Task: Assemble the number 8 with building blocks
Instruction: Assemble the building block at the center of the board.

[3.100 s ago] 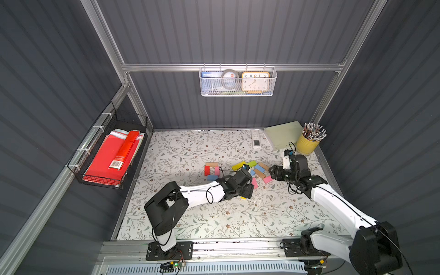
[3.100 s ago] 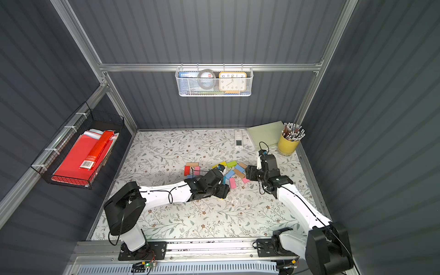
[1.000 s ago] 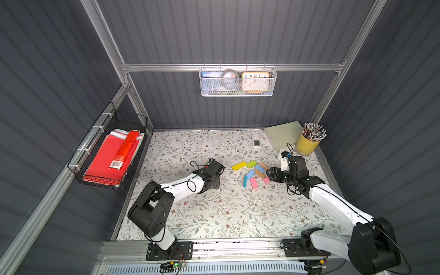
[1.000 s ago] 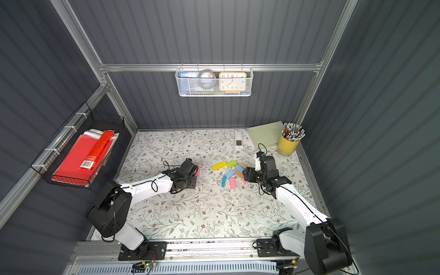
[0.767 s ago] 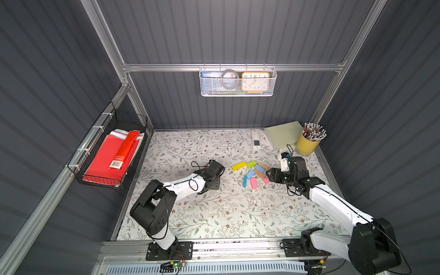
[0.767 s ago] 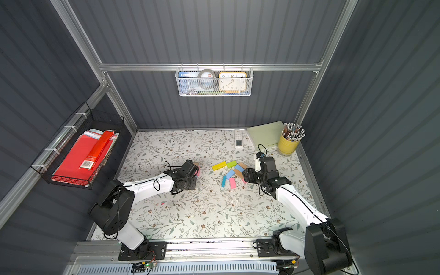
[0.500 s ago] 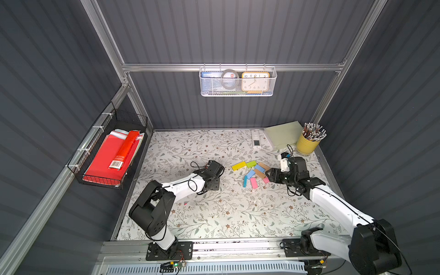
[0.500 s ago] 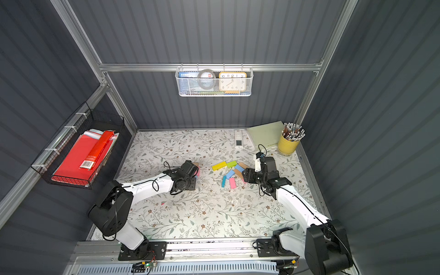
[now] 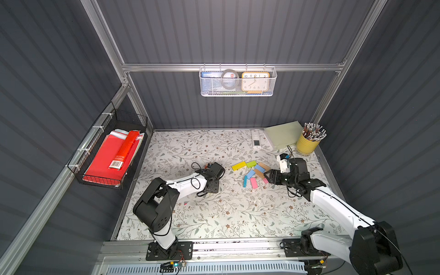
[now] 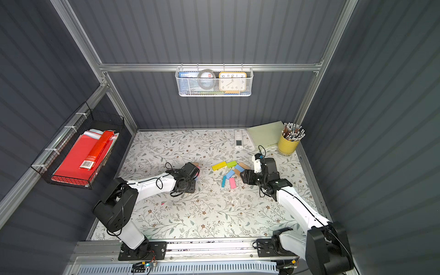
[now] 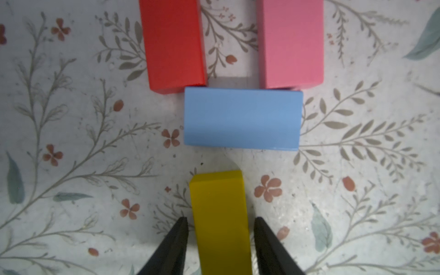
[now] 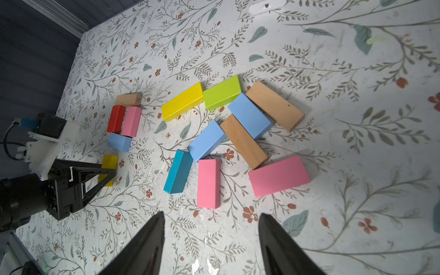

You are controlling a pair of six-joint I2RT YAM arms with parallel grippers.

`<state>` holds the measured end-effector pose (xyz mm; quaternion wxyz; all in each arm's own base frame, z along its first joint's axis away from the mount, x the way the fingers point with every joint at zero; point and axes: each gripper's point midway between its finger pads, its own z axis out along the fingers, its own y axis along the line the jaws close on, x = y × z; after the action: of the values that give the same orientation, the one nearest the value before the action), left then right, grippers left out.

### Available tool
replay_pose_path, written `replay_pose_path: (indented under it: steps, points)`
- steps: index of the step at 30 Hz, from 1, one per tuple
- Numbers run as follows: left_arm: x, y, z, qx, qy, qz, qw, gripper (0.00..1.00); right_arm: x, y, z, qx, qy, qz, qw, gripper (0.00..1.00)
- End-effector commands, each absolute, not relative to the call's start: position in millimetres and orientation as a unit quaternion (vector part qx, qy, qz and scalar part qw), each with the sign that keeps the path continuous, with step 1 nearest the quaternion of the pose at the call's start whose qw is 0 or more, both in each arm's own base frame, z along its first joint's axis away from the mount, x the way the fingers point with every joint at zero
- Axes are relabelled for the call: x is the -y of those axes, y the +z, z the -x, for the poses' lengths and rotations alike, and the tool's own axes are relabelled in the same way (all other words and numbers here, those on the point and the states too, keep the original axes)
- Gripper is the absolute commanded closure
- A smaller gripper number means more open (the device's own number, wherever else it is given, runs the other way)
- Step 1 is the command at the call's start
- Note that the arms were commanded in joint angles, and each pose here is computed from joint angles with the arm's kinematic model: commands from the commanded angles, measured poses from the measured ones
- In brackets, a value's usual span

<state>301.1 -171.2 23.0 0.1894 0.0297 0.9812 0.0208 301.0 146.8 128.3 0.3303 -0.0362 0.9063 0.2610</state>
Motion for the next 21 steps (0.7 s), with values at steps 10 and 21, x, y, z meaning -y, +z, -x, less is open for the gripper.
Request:
replay_pose_path:
  steps: [10, 21]
  points:
    - [163, 159, -365, -0.939, -0.03, 0.021, 0.342, 0.01, -254, 144, -275, -0.888, 0.295, 0.123, 0.33, 0.36]
    - [53, 219, -430, -0.895, -0.024, 0.092, 0.435, 0.01, -385, 94, -261, -0.926, 0.228, 0.083, 0.289, 0.35]
